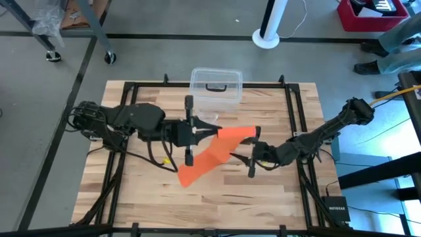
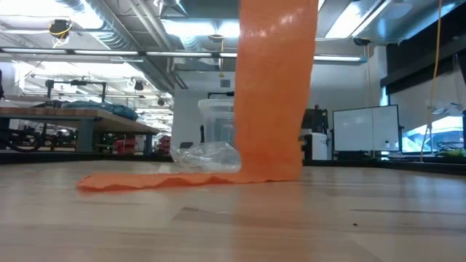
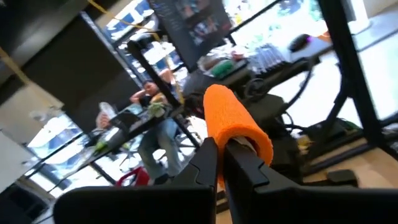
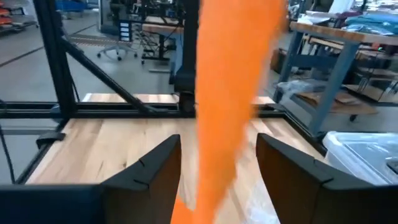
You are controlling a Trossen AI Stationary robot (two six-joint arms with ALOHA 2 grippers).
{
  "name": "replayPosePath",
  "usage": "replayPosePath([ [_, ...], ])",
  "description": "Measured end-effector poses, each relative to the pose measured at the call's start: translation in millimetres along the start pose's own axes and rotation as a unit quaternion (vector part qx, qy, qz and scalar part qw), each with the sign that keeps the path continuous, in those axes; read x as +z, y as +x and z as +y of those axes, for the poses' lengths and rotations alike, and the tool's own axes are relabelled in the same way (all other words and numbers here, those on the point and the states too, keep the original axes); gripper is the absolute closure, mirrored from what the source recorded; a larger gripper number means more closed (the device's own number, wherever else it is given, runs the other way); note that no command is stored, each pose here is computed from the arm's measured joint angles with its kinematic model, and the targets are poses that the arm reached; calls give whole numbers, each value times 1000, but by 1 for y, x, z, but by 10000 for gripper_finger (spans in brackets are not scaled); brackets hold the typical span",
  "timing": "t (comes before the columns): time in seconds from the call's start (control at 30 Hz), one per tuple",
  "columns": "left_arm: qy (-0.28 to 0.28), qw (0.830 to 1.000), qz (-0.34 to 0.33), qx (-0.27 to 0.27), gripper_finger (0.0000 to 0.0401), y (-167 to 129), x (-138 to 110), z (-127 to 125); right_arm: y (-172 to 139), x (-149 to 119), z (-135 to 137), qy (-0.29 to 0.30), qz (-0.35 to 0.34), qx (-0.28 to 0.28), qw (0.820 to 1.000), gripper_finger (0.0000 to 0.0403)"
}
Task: Roll bandage
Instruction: Roll the orange bandage
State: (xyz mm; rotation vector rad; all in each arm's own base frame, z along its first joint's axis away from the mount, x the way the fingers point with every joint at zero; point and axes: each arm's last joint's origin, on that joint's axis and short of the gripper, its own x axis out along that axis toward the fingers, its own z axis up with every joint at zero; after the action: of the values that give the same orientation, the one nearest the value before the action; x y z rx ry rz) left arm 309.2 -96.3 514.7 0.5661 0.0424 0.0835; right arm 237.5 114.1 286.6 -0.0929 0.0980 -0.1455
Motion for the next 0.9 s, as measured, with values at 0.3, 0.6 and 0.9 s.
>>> replayPosePath([
  [0.3,-9,1000,-5,-4,399,1,1,-1,25,-8,9,-37,-41,1,998,194],
  [0.6,-15,1000,-23,0,397,-1,6,-2,38,-18,9,-51,-39,-16,998,194],
  [0.9,-7,999,-32,6,397,-1,7,-1,38,-19,10,-44,-39,-7,998,194],
])
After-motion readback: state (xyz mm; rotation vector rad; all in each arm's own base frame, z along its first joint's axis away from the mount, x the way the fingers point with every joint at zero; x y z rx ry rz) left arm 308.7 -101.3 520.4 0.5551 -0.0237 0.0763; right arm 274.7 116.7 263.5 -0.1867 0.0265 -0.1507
